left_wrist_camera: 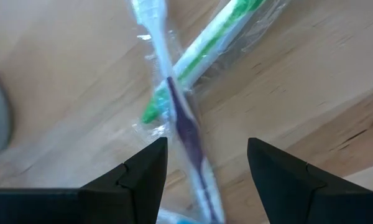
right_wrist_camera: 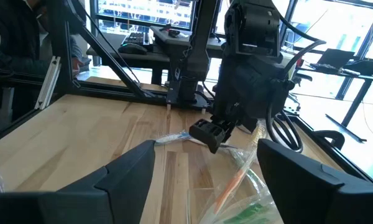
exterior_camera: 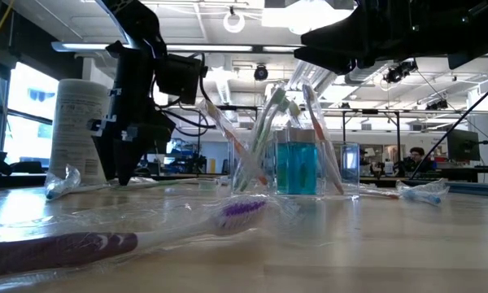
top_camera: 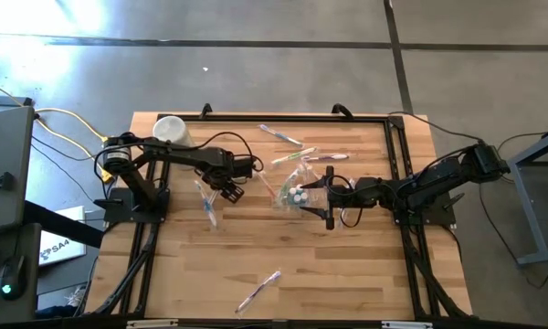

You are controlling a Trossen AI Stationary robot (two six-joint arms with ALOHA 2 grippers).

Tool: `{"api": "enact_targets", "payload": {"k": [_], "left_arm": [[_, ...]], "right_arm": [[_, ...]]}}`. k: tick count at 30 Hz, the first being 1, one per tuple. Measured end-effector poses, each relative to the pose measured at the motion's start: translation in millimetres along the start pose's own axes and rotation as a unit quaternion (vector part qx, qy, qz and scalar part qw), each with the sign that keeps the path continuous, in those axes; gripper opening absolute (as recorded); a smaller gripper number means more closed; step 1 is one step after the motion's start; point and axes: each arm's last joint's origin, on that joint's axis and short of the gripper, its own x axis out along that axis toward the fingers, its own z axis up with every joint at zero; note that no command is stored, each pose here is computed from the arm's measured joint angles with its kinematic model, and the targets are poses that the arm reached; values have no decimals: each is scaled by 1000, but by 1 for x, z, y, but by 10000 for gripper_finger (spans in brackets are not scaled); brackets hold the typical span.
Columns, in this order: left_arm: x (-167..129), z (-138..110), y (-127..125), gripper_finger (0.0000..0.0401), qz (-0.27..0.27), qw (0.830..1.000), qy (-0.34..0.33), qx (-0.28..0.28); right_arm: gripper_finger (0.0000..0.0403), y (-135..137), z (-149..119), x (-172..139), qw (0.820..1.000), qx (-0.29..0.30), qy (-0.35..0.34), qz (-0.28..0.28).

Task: Pick & Place toothbrushing station
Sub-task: Put the violet toothbrush into the transparent organizer

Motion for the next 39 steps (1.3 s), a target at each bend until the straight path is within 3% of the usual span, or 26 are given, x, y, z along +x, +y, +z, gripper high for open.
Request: {"api": "enact_targets", "payload": {"k": [13,18,27,39], "left_arm": [[6,-3,0,204,-16,1000,9,-5],[6,-2,-1,152,-19,1000,7,-3],[6,-2,-2,14,-34,999,10,9],[0,-5,-8,1,-23,999,-13,42]], "right_arm": [[276,0,0,0,1000,0,0,0],[276,0,0,0,1000,0,0,0],[276,0,0,0,1000,0,0,0],[276,0,0,0,1000,0,0,0]]}}
